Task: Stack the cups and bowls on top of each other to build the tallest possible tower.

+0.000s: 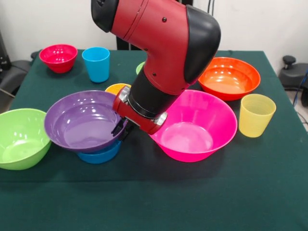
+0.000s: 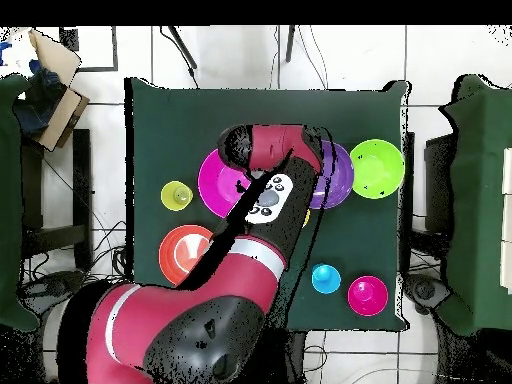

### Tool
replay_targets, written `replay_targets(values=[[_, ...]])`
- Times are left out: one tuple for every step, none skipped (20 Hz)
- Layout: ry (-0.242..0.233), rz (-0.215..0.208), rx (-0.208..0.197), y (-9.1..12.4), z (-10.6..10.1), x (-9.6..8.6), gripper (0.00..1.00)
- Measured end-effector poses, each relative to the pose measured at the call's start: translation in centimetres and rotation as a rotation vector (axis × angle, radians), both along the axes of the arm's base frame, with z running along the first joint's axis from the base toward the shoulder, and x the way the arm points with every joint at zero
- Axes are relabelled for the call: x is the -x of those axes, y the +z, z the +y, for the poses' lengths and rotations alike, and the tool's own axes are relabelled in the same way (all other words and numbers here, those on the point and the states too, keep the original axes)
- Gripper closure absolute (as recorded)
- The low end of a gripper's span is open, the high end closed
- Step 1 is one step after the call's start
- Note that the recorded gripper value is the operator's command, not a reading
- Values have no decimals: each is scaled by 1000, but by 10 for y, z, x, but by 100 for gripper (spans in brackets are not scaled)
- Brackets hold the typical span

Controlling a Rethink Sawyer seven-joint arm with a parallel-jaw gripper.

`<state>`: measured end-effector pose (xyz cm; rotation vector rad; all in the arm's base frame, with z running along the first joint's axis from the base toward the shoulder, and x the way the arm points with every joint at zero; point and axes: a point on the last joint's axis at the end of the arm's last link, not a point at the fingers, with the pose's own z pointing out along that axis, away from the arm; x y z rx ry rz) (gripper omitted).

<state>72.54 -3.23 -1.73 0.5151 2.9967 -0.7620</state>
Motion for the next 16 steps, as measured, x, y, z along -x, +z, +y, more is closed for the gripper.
replay_targets(values=[[3,-4,0,1,1,-2,100],[5,-7,0,1,1,-4,100],[6,-10,-1,2,2,-5,100],[7,-14,-2,2,3,-7,100],[8,-18,-3,3,4,-9,100],[10,-22,-6,2,5,-11,100],[11,-26,-8,2,6,-14,100],[11,-28,-9,2,7,-15,100],[10,-29,-11,1,8,-16,100],[9,-31,-13,0,9,-16,100],[8,-33,-15,0,10,-17,100],[7,-34,-15,0,10,-18,100],[6,-36,-14,0,10,-18,100],[4,-38,-13,0,10,-19,100],[3,-39,-12,1,10,-19,100],[2,-41,-11,1,10,-19,100]])
